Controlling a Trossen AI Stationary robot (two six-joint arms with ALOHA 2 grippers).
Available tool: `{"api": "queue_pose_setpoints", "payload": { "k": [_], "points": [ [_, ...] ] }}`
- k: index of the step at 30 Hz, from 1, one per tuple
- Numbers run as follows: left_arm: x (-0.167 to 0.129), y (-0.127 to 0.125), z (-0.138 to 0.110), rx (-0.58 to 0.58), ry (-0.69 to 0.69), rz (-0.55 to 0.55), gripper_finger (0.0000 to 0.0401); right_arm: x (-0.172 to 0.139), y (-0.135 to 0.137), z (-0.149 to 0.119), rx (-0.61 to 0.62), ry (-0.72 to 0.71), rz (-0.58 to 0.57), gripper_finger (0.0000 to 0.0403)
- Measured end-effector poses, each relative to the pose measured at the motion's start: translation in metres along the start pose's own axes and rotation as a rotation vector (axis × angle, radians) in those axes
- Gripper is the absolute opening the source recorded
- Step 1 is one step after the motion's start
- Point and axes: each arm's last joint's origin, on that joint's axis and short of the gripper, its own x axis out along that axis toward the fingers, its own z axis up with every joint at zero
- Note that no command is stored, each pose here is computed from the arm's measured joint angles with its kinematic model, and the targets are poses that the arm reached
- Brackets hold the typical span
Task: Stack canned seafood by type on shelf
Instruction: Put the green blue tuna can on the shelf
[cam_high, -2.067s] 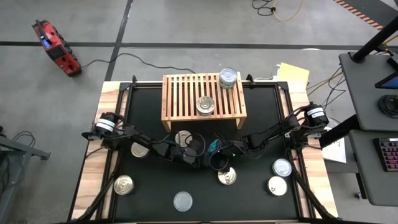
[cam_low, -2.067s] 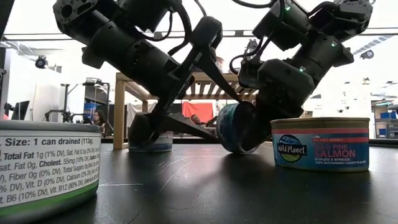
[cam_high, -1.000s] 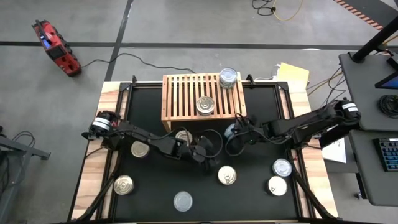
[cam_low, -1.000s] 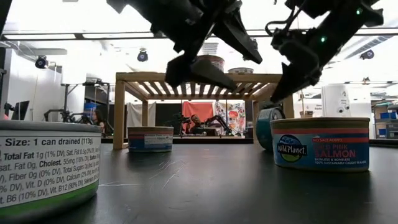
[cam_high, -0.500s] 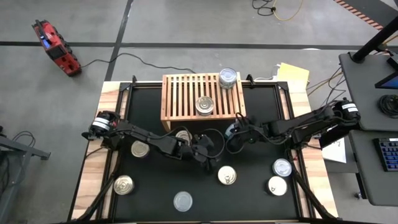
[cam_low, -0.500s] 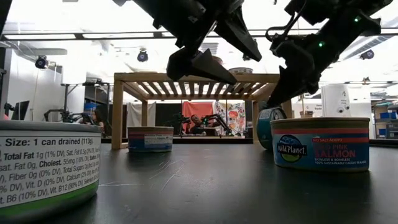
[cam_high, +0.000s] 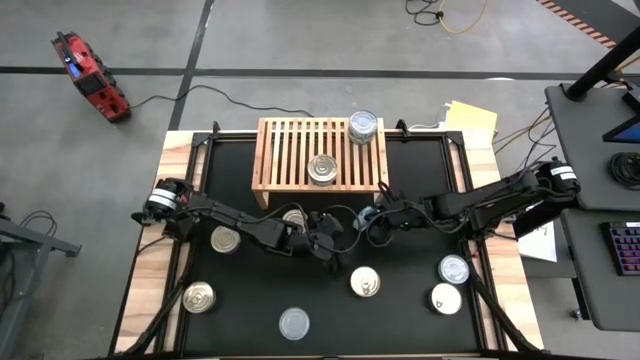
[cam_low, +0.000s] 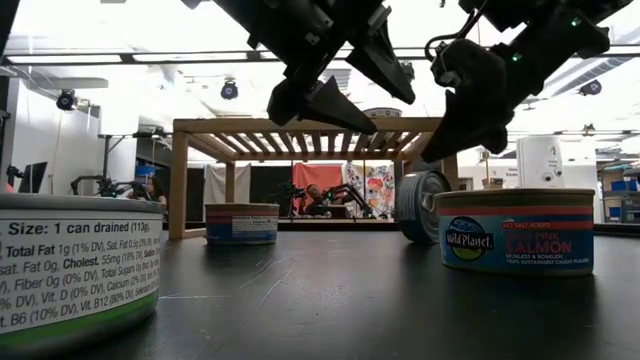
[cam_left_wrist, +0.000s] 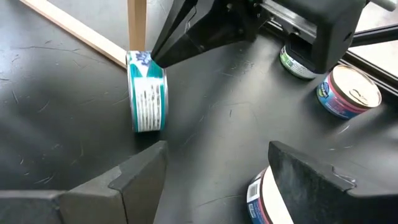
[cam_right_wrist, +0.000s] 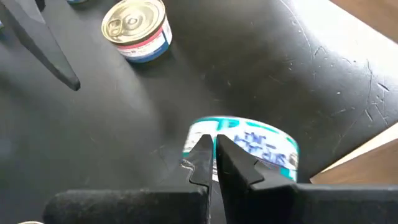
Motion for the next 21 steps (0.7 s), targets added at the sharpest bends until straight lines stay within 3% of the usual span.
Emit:
{"api": "queue_pose_setpoints", "payload": {
  "k": [14, 21],
  "points": [
    [0.0, 0.0, 0.0, 0.008, 0.002, 0.002, 0.0263, -0.028, -0.018, 0.006, 0.002, -0.105, -0.246, 0.0012],
    [0.001, 0.003, 0.002, 0.049, -0.035, 0.052, 0.0263, -0.036, -0.032, 0.008, -0.024, -0.094, -0.331, 0.0012]
  ]
}}
